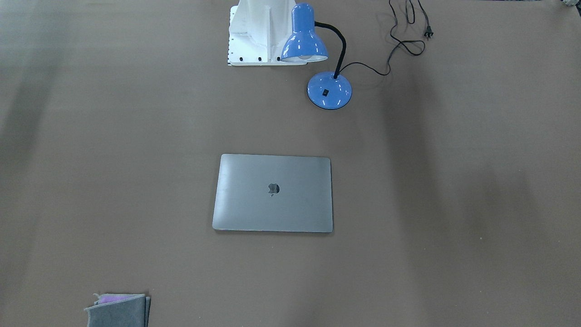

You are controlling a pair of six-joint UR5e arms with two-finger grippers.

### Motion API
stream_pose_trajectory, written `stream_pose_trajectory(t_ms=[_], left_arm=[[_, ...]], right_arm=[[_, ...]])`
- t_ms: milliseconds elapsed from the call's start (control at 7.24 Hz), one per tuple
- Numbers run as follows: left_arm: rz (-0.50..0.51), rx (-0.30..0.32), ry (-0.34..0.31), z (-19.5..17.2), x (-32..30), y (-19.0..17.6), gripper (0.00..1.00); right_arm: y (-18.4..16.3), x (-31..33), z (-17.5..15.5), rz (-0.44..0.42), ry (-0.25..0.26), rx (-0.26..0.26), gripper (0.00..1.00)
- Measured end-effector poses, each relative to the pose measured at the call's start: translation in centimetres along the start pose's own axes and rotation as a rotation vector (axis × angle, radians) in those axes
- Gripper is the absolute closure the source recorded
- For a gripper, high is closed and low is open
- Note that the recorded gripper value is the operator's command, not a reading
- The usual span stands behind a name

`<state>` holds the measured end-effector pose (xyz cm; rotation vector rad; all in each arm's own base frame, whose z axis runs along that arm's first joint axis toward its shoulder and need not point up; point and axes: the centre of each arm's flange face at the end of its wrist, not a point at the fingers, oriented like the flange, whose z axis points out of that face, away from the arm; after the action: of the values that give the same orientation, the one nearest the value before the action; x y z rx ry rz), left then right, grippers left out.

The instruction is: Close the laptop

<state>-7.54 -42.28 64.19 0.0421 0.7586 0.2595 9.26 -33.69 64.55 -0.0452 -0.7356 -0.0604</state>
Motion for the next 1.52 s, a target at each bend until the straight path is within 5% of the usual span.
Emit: stream_pose_trajectory(t_ms=[1520], left_arm=[[0.026,0.031,-0.007,-1.4,1.0,-1.4,0.00]], right_arm=[[-0.4,-1.4,-1.3,-0.025,-0.021,0.032,0.00]])
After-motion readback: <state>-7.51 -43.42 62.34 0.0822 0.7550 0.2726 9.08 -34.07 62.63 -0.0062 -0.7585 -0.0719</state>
